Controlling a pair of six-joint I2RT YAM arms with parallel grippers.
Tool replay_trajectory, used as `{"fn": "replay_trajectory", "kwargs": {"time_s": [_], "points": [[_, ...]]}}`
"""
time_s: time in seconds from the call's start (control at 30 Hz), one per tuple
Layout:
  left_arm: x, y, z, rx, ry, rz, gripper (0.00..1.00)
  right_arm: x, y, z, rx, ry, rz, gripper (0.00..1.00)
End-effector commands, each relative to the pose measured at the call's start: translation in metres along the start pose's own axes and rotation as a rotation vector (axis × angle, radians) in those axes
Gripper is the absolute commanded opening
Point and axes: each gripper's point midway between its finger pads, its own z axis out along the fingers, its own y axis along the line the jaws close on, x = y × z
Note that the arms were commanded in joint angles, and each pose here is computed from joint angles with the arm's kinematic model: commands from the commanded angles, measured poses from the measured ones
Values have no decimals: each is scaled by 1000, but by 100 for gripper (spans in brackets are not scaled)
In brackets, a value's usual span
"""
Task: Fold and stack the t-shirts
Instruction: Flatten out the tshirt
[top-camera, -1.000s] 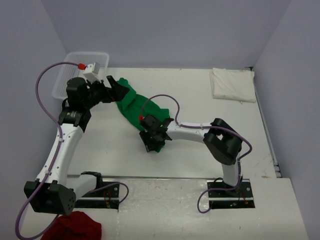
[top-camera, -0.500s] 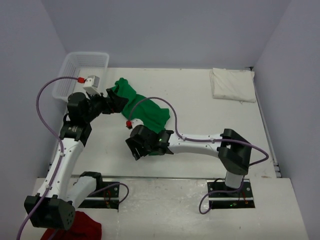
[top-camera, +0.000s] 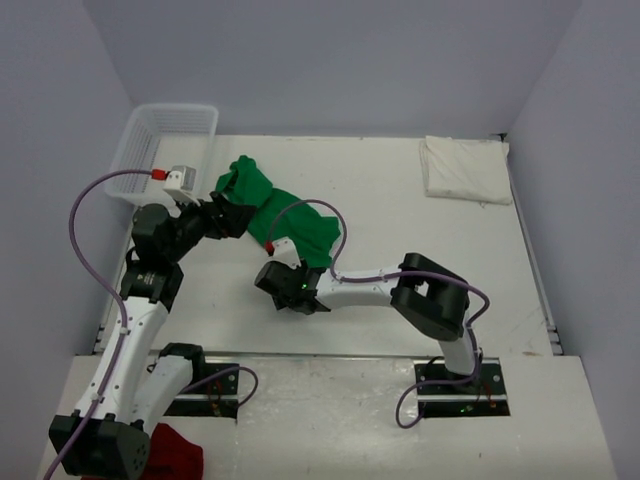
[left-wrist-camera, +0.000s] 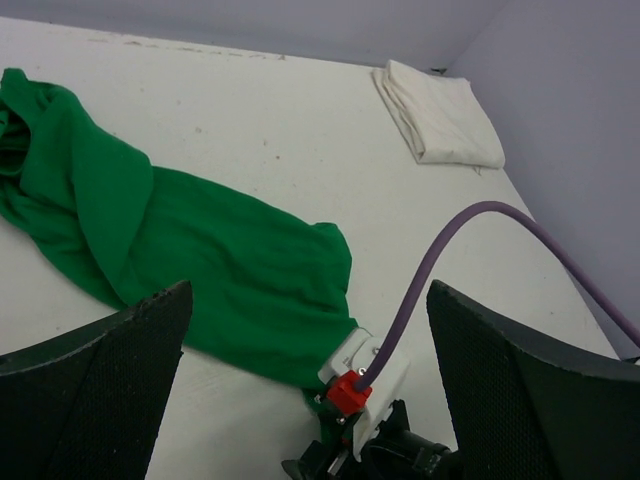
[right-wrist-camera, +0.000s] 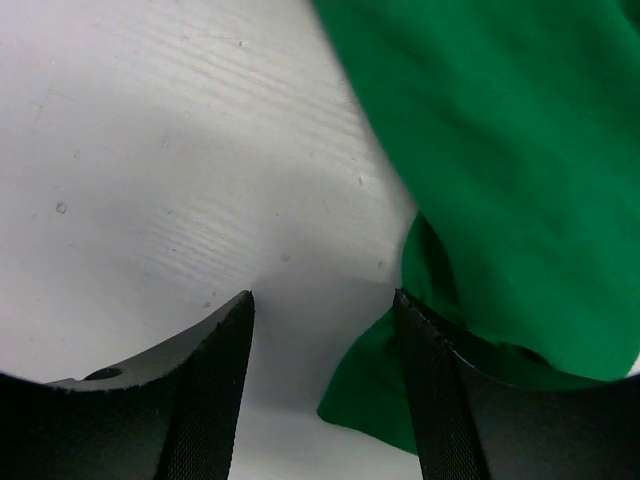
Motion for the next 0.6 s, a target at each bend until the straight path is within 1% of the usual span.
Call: {"fn": "replay_trajectory", "kwargs": {"time_s": [0.0,0.03,0.13,0.17,0.3,0.47,0.57], "points": [[4,-2,2,27,-8,8,99,7,-29,-5,93,-25,-2,59],[0,-3,4,36,-28,15,99,5,-28,-9,77,-32,-7,59],[5,0,7,35,-22,0,99,-18,-26,-39,30,-77,-14,58],[9,3,8,30,-17,-6,99,-34,-25,-60,10,-113,-18,59],[12,4,12,38,-16,-25,99,-66,-24,-96,-40,-177,-15,59],[18,10,15,25,-10,-28,98,-81,-27,-110,-34,-200,-38,59],[17,11,15,20,-14,-25,98,-78,-33,-107,-15,-192,-37,59]]}}
